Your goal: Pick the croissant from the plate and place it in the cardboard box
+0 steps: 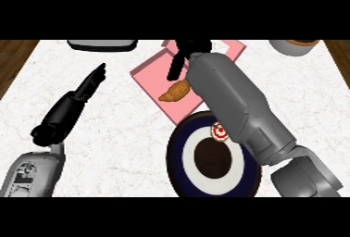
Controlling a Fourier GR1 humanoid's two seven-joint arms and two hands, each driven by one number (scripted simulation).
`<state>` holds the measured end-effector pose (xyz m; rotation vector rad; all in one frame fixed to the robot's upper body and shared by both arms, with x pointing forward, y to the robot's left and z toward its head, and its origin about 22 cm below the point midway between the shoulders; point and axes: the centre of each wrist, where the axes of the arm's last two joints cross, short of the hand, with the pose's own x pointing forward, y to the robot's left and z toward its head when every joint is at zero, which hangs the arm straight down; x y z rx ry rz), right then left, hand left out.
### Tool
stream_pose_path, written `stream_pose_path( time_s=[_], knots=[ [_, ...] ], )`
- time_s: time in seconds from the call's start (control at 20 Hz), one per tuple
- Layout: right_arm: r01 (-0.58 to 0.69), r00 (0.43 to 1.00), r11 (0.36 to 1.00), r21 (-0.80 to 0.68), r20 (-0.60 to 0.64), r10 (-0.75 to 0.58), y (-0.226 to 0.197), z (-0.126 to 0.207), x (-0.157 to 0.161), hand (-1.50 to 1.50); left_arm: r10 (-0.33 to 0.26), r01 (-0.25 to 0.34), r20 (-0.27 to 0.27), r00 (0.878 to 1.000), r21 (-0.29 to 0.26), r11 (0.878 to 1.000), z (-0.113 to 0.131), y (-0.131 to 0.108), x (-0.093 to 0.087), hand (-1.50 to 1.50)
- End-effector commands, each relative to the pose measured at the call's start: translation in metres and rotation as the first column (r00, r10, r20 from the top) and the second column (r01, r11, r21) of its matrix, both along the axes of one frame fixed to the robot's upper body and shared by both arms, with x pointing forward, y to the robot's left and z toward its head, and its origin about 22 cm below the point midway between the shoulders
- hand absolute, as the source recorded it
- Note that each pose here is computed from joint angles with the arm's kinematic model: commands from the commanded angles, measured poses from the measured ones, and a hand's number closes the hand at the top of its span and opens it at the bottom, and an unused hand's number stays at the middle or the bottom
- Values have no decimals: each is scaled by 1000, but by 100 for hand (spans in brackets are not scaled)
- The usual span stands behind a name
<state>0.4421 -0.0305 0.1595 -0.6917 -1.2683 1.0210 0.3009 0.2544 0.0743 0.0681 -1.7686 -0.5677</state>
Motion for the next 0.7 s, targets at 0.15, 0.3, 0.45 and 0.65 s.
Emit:
stream_pose_path(
  time_s=[0.15, 0.3, 0.45, 0.65],
  knots=[
    [35, 953, 789, 614, 216, -211, -16, 40, 1, -150, -1, 1, -12, 1000, 0, 1000, -9, 2, -4, 0],
    [85, 932, 626, 775, 162, -326, -33, 42, 6, -150, -4, 4, -3, 1000, -2, 1000, -5, 0, -1, 0],
    [151, 900, 558, 816, 119, -419, -52, 5, 8, -150, -11, 11, -3, 1000, -15, 1000, -10, -11, -6, 0],
    [114, 874, 524, 844, 165, -456, -75, -15, 10, -150, 26, -26, -16, 1000, 11, 1000, -3, 0, 5, 0]
  ],
)
